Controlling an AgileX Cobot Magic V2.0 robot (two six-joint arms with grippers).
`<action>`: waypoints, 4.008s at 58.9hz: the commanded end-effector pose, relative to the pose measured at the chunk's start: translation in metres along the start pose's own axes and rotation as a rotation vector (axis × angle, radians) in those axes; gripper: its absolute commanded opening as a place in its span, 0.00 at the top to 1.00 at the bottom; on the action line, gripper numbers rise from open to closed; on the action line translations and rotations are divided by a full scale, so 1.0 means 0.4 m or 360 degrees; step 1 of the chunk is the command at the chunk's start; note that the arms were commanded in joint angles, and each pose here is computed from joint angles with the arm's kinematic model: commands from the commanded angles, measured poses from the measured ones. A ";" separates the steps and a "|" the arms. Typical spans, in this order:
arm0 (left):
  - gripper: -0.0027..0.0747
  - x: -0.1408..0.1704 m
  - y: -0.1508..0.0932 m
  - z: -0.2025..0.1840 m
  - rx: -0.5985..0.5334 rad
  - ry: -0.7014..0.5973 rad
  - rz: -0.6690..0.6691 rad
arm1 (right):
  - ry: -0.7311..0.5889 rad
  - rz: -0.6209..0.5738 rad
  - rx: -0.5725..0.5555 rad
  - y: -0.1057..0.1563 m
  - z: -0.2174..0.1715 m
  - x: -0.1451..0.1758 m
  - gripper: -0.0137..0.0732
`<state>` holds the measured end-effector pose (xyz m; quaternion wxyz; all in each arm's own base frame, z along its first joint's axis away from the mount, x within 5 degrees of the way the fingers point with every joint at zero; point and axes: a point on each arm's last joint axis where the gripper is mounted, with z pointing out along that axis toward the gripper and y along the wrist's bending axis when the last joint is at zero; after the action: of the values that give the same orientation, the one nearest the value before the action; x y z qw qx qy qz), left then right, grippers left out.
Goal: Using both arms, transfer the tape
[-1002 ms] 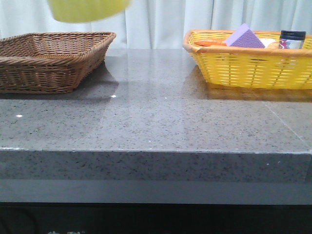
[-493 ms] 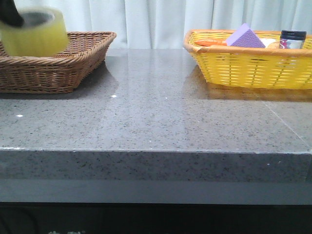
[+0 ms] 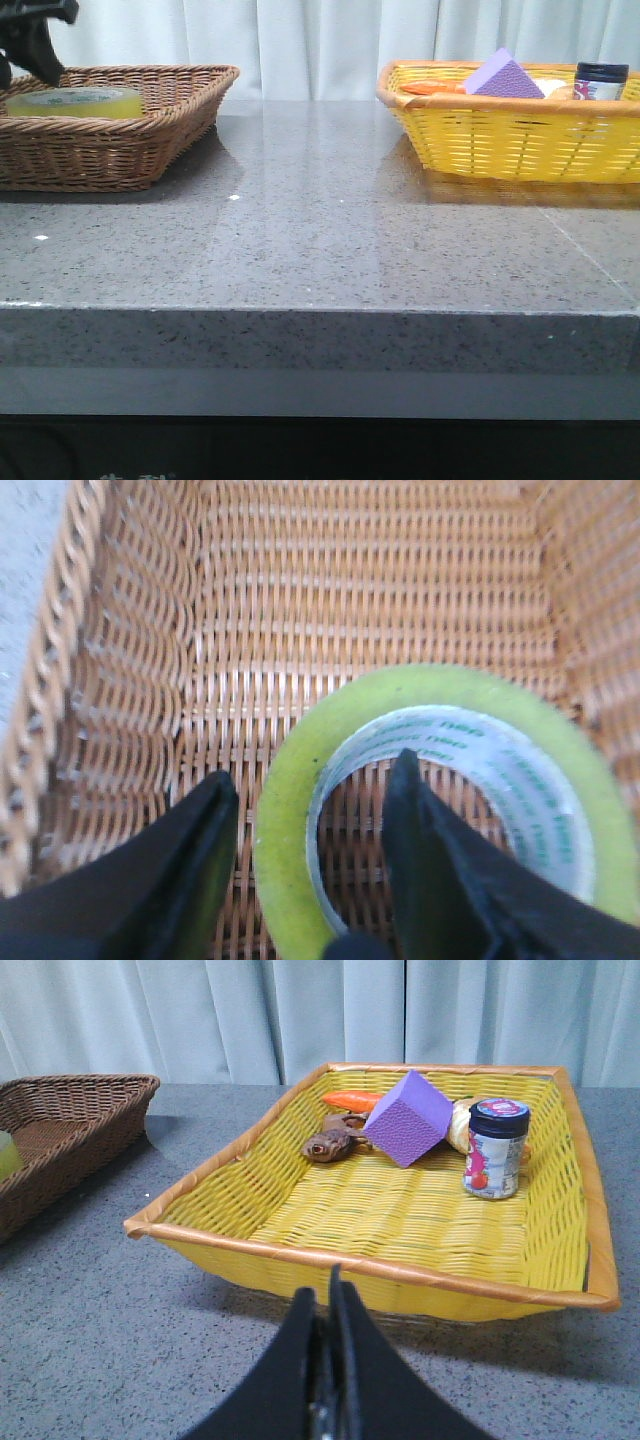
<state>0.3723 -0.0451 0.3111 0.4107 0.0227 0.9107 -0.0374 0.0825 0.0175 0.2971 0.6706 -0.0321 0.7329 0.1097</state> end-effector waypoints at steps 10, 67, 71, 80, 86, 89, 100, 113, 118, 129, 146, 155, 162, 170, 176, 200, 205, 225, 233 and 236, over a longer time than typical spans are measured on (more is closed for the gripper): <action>0.61 -0.021 -0.003 -0.231 0.0047 -0.0477 -0.0027 | -0.0155 -0.0005 0.0012 0.000 -0.003 -0.037 0.94; 0.99 0.488 0.035 -0.595 0.0098 -0.1016 -0.0038 | -0.0160 -0.0005 0.0013 0.000 -0.003 -0.038 0.94; 0.99 0.495 0.036 -0.614 0.0104 -0.1086 -0.0038 | -0.0160 -0.0005 0.0013 0.000 -0.003 -0.038 0.94; 0.99 0.499 0.036 -0.625 0.0107 -0.1130 -0.0038 | -0.0160 -0.0005 0.0013 0.000 -0.003 -0.038 0.94; 0.99 0.499 0.036 -0.625 0.0107 -0.1127 -0.0038 | -0.0160 -0.0005 0.0013 0.000 -0.003 -0.038 0.94; 0.99 0.499 0.036 -0.625 0.0107 -0.1127 -0.0038 | -0.0158 -0.0005 0.0013 0.000 -0.003 -0.037 0.94; 0.99 0.500 0.036 -0.624 0.0107 -0.1126 -0.0038 | -0.0158 -0.0005 0.0013 0.000 -0.003 -0.037 0.94; 0.99 0.536 0.041 -0.597 0.0071 -0.1096 -0.0051 | -0.0158 -0.0005 0.0013 0.000 -0.003 -0.037 0.94; 0.99 0.572 0.046 -0.581 0.0040 -0.1095 -0.0063 | -0.0158 -0.0005 0.0013 0.000 -0.003 -0.037 0.94; 0.99 0.652 0.052 -0.535 0.0027 -0.1097 -0.0068 | -0.0158 -0.0005 0.0013 0.000 -0.003 -0.037 0.94; 0.99 0.715 0.056 -0.458 0.0018 -0.0971 -0.0072 | -0.0158 -0.0005 0.0013 0.000 -0.003 -0.037 0.94; 0.99 0.745 0.059 -0.415 0.0016 -0.0959 -0.0072 | -0.0157 -0.0005 0.0012 0.000 -0.003 -0.037 0.94; 0.99 0.761 0.061 -0.390 0.0020 -0.1021 -0.0072 | -0.0158 -0.0005 0.0013 0.000 -0.003 -0.037 0.94; 0.99 0.753 0.060 -0.397 0.0023 -0.1075 -0.0071 | -0.0157 -0.0005 0.0012 0.000 -0.003 -0.037 0.94; 0.99 0.752 0.060 -0.398 0.0024 -0.1091 -0.0070 | -0.0158 -0.0005 0.0013 0.000 -0.003 -0.037 0.94; 0.99 0.752 0.060 -0.398 0.0024 -0.1091 -0.0070 | -0.0158 -0.0005 0.0013 0.000 -0.003 -0.037 0.94; 0.99 0.752 0.060 -0.398 0.0024 -0.1091 -0.0070 | -0.0158 -0.0005 0.0013 0.000 -0.003 -0.037 0.94; 0.99 0.752 0.060 -0.398 0.0024 -0.1091 -0.0070 | -0.0158 -0.0005 0.0013 0.000 -0.003 -0.037 0.94; 0.99 0.752 0.060 -0.398 0.0024 -0.1091 -0.0070 | -0.0157 -0.0046 0.0022 -0.002 -0.001 -0.027 0.94; 0.99 0.752 0.060 -0.398 0.0024 -0.1091 -0.0070 | -0.0181 -0.0057 0.0041 -0.007 -0.003 -0.011 0.94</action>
<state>0.0557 -0.0042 0.1934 0.6665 -0.0023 0.7437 -0.0524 0.0829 0.0172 0.2938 0.6727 -0.0318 0.7315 0.1072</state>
